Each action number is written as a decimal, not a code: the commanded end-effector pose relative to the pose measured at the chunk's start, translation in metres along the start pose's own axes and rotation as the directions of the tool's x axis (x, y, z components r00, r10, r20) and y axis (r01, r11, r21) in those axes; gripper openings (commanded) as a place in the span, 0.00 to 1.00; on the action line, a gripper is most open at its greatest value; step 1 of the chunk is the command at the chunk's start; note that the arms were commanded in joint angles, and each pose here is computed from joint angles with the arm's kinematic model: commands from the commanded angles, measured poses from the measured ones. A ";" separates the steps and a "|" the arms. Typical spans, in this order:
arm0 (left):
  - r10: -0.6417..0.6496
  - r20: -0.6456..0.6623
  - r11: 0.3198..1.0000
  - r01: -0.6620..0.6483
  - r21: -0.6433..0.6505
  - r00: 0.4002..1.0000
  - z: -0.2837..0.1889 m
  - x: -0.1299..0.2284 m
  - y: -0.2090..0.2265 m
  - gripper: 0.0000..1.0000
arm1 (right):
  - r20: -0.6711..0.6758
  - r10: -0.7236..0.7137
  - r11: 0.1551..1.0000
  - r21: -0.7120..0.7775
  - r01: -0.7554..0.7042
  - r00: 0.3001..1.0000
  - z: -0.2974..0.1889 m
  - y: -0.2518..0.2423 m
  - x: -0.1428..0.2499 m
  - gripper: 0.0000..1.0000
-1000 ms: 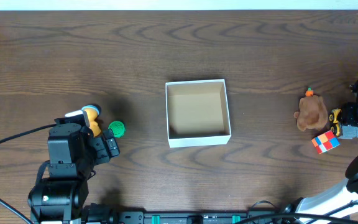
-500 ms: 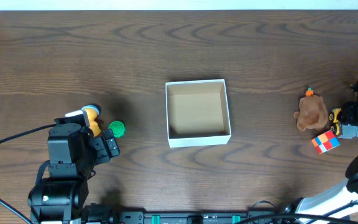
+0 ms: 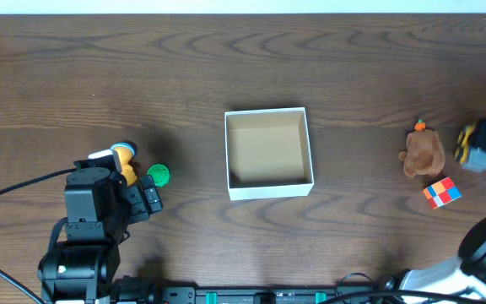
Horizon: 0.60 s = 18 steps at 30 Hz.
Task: Pack container
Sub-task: 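Move the right gripper over the yellow toy truck and grasp it, then carry the truck with the right gripper and lower it into the box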
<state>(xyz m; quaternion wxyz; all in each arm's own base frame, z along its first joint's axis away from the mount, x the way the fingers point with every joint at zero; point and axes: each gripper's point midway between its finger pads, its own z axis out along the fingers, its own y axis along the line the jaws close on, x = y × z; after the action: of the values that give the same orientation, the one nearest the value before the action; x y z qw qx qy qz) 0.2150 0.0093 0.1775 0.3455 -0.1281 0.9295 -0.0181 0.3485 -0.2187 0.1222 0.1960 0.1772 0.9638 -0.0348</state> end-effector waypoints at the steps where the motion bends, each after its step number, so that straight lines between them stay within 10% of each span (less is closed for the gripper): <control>1: -0.014 0.013 1.000 0.014 -0.008 1.000 -0.004 -0.005 0.001 0.98 | 0.253 0.043 0.998 -0.053 -0.030 0.966 -0.099 0.056 -0.055 0.01; 9: -0.014 0.012 1.000 0.014 -0.008 1.000 -0.004 -0.005 0.001 0.98 | 0.345 -0.068 0.957 -0.243 0.160 0.936 -0.192 0.220 -0.022 0.01; 18: -0.013 0.008 1.000 0.013 -0.009 1.000 -0.004 -0.004 0.002 0.98 | 0.230 -0.063 0.936 -0.325 0.137 0.971 -0.192 0.336 0.050 0.01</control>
<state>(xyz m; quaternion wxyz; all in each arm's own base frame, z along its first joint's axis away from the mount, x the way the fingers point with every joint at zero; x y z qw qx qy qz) 0.2136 0.0093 0.1763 0.3419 -0.1282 0.9308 -0.0176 0.3557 0.1253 0.2955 0.3430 0.0120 0.9335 0.1039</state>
